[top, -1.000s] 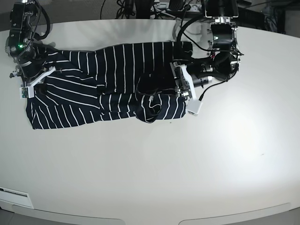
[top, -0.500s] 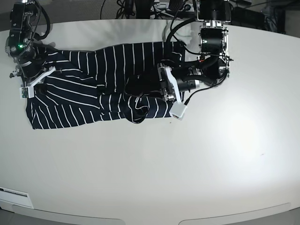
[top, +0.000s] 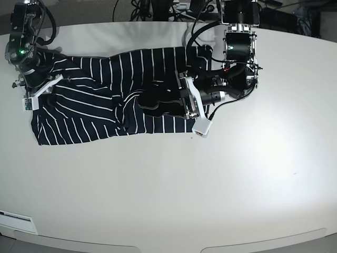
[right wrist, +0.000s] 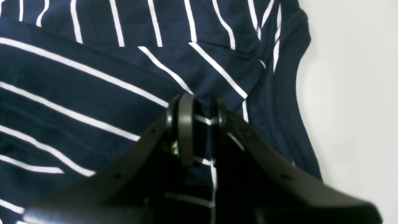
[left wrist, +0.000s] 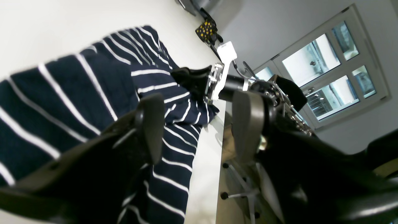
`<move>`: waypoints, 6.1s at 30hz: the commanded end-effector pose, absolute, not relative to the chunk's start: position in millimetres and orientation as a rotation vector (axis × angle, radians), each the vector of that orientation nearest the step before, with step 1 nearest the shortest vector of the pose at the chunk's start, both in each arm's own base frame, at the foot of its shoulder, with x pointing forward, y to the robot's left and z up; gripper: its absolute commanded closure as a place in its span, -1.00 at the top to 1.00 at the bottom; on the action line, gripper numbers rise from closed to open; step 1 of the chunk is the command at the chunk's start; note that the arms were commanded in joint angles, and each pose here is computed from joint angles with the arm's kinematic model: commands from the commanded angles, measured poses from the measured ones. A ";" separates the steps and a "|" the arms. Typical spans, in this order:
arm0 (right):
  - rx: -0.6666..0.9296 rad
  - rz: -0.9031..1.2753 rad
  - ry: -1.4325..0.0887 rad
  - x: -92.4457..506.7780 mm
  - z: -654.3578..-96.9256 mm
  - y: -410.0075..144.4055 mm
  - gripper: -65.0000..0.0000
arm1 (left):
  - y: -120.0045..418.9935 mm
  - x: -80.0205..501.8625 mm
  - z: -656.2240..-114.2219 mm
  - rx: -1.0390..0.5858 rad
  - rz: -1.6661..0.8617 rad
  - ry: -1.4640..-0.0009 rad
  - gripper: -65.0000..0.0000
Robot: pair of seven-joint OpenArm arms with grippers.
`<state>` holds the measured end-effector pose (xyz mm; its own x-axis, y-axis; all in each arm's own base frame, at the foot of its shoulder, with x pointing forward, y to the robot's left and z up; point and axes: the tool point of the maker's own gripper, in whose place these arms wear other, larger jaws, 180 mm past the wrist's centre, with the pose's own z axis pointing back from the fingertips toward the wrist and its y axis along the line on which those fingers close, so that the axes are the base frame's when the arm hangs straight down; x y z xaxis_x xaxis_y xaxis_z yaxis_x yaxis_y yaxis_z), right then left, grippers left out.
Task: Fold the T-shirt properly
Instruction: 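Lift the strip end with the left gripper and fold it toward the right gripper, then press and smooth the folded end with the left gripper, then lift the folded section with the left gripper and fold it over again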
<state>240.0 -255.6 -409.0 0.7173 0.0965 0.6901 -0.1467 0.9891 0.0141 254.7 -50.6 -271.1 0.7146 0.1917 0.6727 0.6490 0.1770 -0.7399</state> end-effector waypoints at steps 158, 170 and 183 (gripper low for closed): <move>0.084 0.166 -0.588 210.2 -433.6 -251.2 -0.58 | -30.1 191.4 -277.0 -1.173 -0.615 -0.719 -0.92; 0.084 0.166 -0.588 210.3 -433.5 -251.3 -0.58 | -32.6 194.5 -260.0 -1.251 -0.584 -0.768 -0.16; 0.071 0.255 -0.755 242.3 -379.3 -230.1 -0.58 | 4.7 249.7 -336.8 -0.723 -0.497 -0.842 -1.00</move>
<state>236.6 -229.4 -388.5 0.7222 0.1892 0.6653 -0.2416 0.9703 -0.0136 244.2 8.7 -350.8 0.6109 -0.1461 0.7781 0.6360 0.6758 -0.3724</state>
